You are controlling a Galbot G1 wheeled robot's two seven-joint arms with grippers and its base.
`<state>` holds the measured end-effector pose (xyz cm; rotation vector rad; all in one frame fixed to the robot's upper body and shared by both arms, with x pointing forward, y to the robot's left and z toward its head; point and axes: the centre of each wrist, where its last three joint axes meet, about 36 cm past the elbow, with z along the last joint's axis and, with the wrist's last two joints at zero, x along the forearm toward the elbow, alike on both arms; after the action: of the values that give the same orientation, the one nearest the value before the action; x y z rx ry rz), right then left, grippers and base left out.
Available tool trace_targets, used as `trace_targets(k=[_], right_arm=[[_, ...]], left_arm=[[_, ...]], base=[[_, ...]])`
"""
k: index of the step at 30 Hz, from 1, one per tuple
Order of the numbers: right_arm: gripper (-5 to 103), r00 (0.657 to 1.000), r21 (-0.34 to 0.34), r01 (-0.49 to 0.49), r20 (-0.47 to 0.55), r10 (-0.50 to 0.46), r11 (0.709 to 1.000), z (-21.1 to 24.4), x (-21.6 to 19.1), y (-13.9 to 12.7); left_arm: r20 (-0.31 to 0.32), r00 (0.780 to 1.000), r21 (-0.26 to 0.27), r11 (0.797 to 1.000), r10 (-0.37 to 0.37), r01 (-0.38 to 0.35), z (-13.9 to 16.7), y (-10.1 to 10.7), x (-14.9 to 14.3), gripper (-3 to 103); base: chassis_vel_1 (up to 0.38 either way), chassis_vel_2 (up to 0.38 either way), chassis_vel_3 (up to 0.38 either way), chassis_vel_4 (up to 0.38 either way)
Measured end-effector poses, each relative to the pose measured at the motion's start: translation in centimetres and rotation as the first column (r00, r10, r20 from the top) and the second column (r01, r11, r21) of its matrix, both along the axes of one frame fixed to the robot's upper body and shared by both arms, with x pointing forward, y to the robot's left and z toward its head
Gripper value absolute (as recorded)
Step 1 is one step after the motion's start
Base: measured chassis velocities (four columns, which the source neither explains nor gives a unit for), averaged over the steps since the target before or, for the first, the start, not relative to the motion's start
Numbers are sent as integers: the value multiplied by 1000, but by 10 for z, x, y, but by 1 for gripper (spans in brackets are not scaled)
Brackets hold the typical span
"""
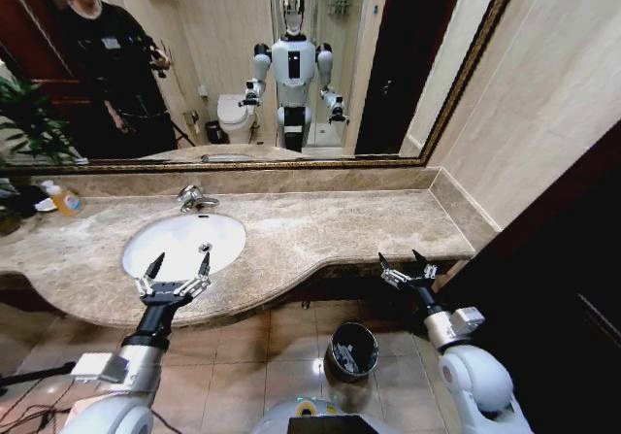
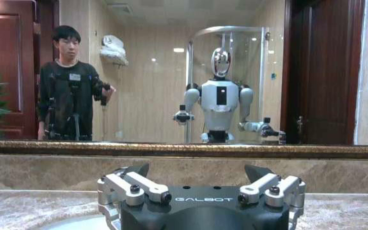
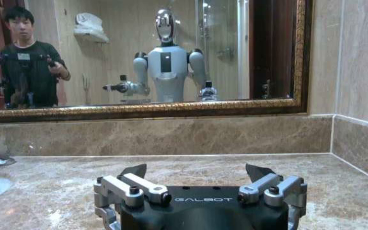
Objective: Pick up the trash from the sink and place it in the trash bin.
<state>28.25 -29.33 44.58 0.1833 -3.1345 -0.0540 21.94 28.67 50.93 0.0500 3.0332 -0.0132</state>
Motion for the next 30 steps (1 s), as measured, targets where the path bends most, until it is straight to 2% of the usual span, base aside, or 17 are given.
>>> trace_targets(k=[30], right_arm=[[100, 1000, -1, 1, -1, -1, 1000, -1, 0, 0]], left_arm=[[0, 1000, 0, 1000, 0, 0, 0, 0, 0, 100]], base=[[0, 0, 0, 0]])
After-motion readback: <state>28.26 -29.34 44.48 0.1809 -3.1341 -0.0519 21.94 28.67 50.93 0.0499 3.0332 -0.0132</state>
